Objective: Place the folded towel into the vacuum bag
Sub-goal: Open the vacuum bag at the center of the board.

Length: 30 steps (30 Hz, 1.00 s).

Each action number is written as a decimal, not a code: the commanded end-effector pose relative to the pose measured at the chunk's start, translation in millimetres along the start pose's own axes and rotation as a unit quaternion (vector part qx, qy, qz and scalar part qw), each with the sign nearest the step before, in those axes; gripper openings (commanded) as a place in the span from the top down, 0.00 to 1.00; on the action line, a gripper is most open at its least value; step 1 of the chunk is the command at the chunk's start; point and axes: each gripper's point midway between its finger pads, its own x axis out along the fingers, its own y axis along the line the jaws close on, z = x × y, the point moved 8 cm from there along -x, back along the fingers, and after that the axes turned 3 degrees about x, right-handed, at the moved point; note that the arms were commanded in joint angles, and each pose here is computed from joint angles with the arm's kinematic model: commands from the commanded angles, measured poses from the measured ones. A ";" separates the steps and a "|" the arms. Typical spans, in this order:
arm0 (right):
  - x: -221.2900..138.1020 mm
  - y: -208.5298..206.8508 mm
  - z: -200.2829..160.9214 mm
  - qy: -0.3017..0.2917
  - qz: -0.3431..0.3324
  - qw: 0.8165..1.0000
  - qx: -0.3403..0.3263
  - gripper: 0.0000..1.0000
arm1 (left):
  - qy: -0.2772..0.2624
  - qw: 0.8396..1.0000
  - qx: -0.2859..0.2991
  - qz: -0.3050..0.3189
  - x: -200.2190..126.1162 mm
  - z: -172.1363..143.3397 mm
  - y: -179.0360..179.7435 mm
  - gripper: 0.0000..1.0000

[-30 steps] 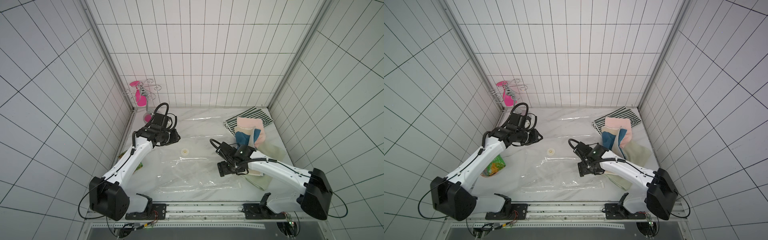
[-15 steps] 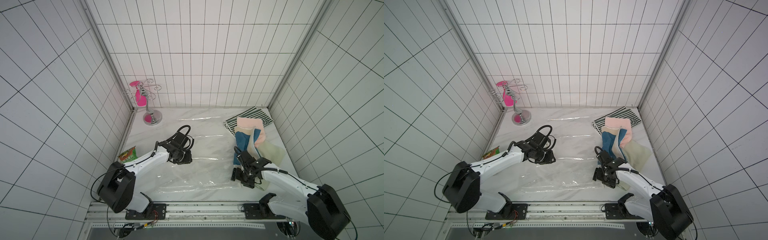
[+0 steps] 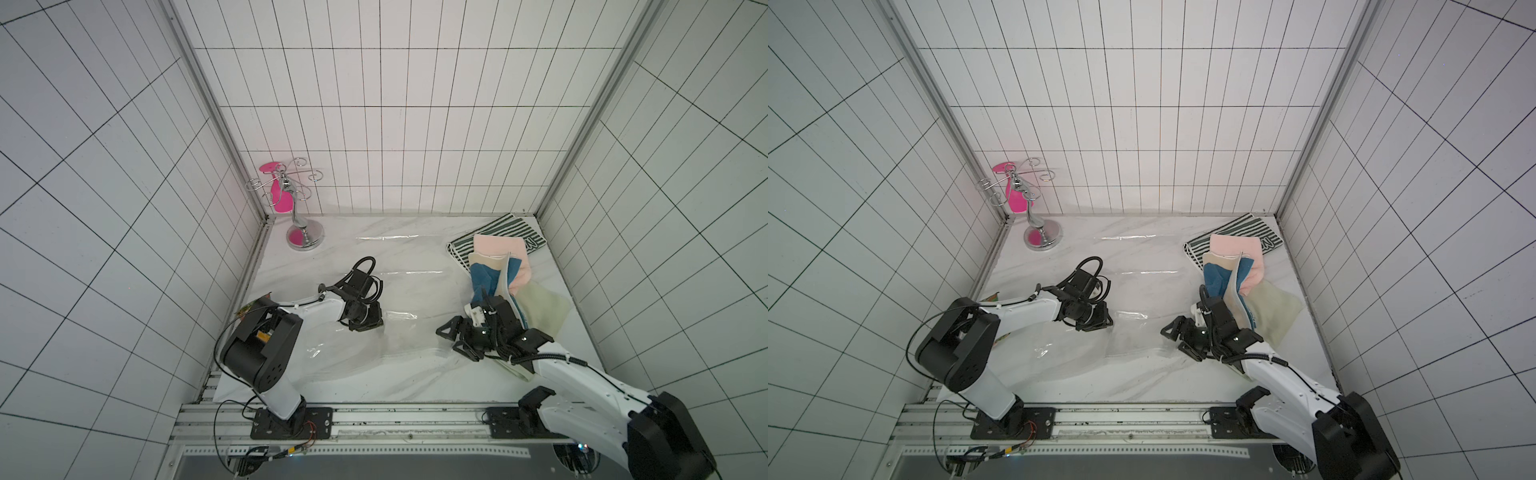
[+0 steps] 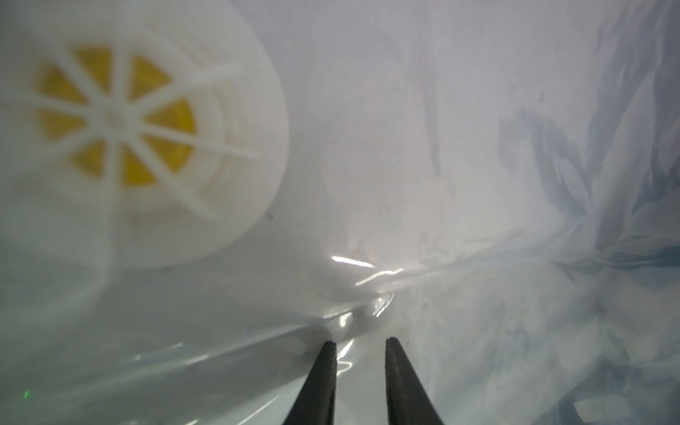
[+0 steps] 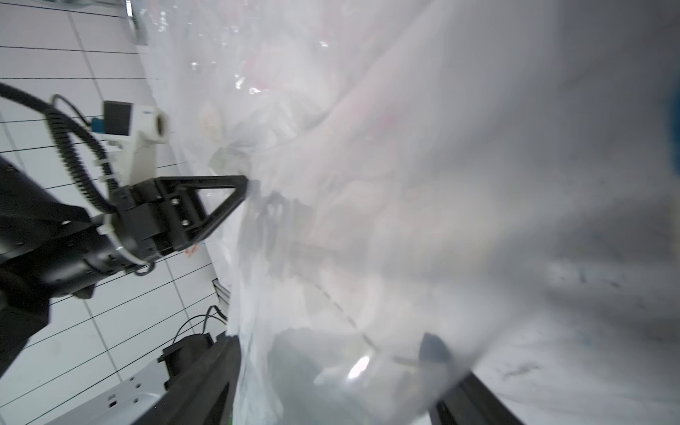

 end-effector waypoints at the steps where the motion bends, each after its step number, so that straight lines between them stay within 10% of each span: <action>1: 3.9 21.4 10.7 0.007 0.043 0.999 -0.001 0.21 | 0.035 0.999 -0.028 0.031 19.5 -13.2 21.3 0.74; 17: -28.2 79.9 24.3 -0.024 0.081 0.996 0.030 0.22 | 0.020 1.000 0.006 0.014 5.4 -9.6 -8.4 0.73; 21: -24.8 74.0 26.0 -0.026 0.068 0.996 0.050 0.46 | 0.017 1.000 0.016 0.012 1.1 -8.4 -11.2 0.73; 24: -28.4 71.6 27.5 -0.038 0.079 0.994 0.069 0.82 | 0.012 1.000 0.026 0.010 -3.6 -7.3 -12.5 0.73; 30: -38.7 61.8 26.7 -0.038 0.081 0.992 0.089 0.86 | -0.003 0.999 0.049 -0.017 -32.6 4.7 -25.5 0.72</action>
